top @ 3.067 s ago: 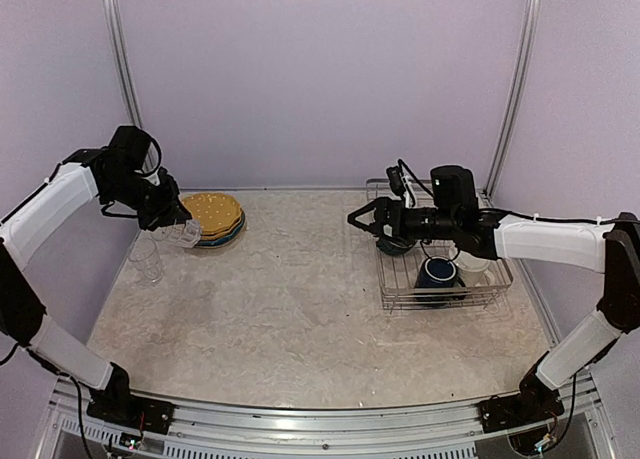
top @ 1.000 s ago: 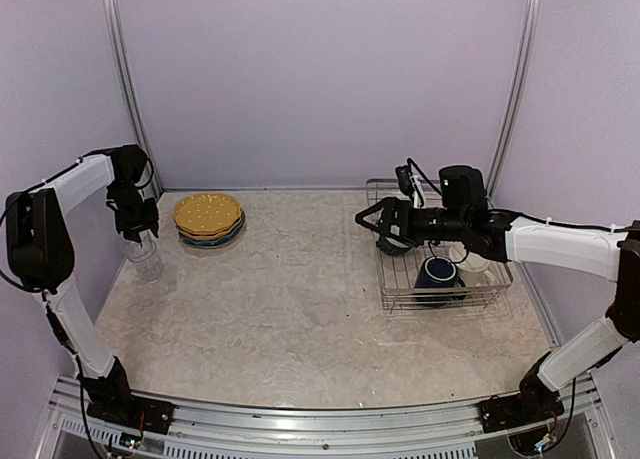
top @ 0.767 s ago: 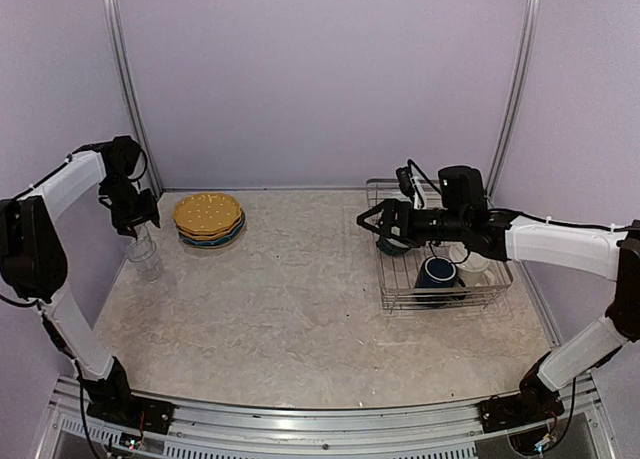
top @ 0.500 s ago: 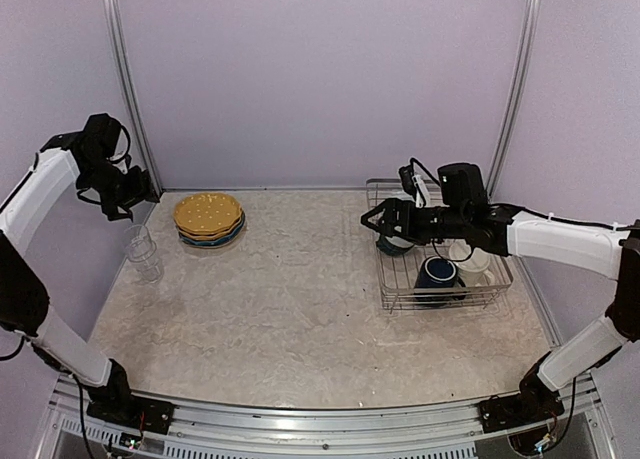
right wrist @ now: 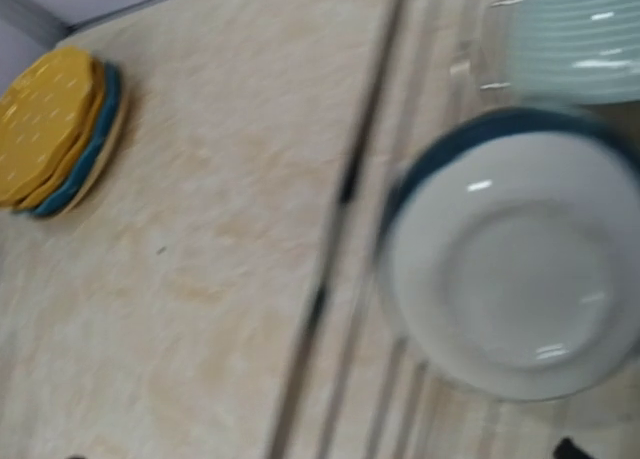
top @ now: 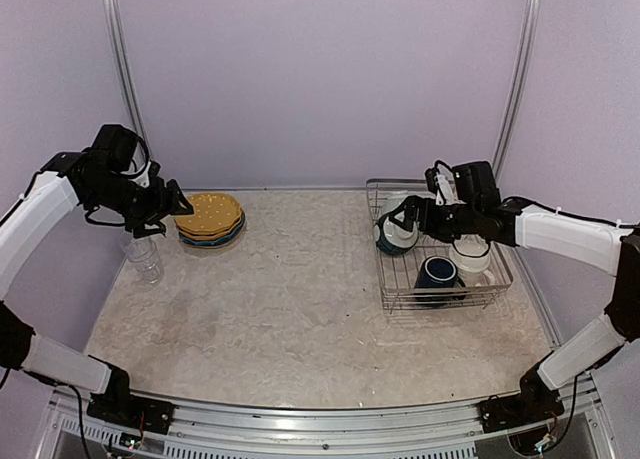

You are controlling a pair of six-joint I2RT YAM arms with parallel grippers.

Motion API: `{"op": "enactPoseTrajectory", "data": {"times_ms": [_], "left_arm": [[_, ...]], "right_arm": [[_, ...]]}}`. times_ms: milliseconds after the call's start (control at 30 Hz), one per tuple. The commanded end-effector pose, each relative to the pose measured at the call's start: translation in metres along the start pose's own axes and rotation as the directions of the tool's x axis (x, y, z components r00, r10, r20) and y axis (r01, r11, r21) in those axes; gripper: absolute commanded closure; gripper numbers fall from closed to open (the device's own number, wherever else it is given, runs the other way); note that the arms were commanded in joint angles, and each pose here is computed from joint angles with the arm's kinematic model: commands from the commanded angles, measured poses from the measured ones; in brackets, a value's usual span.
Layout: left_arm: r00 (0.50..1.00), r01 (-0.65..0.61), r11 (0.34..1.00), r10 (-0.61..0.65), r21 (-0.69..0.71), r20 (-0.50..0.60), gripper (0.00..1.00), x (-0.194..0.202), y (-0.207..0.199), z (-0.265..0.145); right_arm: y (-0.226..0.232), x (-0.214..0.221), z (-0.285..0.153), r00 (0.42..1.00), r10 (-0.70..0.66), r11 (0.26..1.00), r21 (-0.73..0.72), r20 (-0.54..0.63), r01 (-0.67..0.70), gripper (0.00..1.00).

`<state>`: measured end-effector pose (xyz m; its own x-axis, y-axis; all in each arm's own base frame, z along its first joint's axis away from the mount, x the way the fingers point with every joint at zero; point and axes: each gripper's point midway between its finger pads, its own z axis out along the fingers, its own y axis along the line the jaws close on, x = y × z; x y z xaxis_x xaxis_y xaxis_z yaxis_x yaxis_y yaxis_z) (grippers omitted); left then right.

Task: Unload the mixed dishes from the dish rack
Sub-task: Grab the bowl from the dish rack.

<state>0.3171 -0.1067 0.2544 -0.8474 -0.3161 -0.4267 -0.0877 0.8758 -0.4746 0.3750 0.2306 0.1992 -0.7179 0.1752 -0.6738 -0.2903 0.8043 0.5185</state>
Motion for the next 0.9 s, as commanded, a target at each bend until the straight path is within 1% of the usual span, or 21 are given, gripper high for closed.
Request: {"op": "enactPoseTrajectory", "data": {"times_ms": [0, 67, 200, 400, 500, 700, 867], "left_arm": [[1.0, -0.009, 0.998, 0.01, 0.059, -0.018, 0.2, 0.01, -0.02, 0.007], [0.999, -0.021, 0.998, 0.023, 0.063, -0.032, 0.2, 0.015, -0.026, 0.011], [0.997, -0.04, 0.997, 0.045, 0.067, -0.062, 0.2, 0.024, -0.033, 0.02], [0.994, -0.066, 0.996, 0.071, 0.067, -0.086, 0.19, 0.035, -0.044, 0.026], [0.993, -0.076, 0.995, 0.082, 0.071, -0.088, 0.19, 0.039, -0.047, 0.025], [0.991, -0.086, 0.994, 0.092, 0.067, -0.1, 0.19, 0.047, -0.046, 0.026], [0.99, -0.091, 0.994, 0.097, 0.066, -0.101, 0.19, 0.049, -0.044, 0.027]], "right_arm": [[-0.026, -0.029, -0.012, 0.997, 0.039, 0.996, 0.073, 0.059, -0.043, 0.01], [-0.045, -0.039, -0.012, 0.992, 0.099, 0.989, 0.104, 0.082, -0.108, 0.01], [-0.065, -0.064, -0.006, 0.961, 0.223, 0.968, 0.075, 0.16, -0.238, 0.01], [-0.078, -0.093, 0.024, 0.898, 0.394, 0.913, 0.033, 0.196, -0.407, 0.05], [-0.084, -0.097, 0.04, 0.859, 0.471, 0.874, 0.021, 0.201, -0.485, 0.06], [-0.101, -0.097, 0.065, 0.803, 0.558, 0.817, 0.032, 0.208, -0.576, 0.07], [-0.11, -0.094, 0.083, 0.742, 0.636, 0.758, 0.004, 0.213, -0.652, 0.07]]}}
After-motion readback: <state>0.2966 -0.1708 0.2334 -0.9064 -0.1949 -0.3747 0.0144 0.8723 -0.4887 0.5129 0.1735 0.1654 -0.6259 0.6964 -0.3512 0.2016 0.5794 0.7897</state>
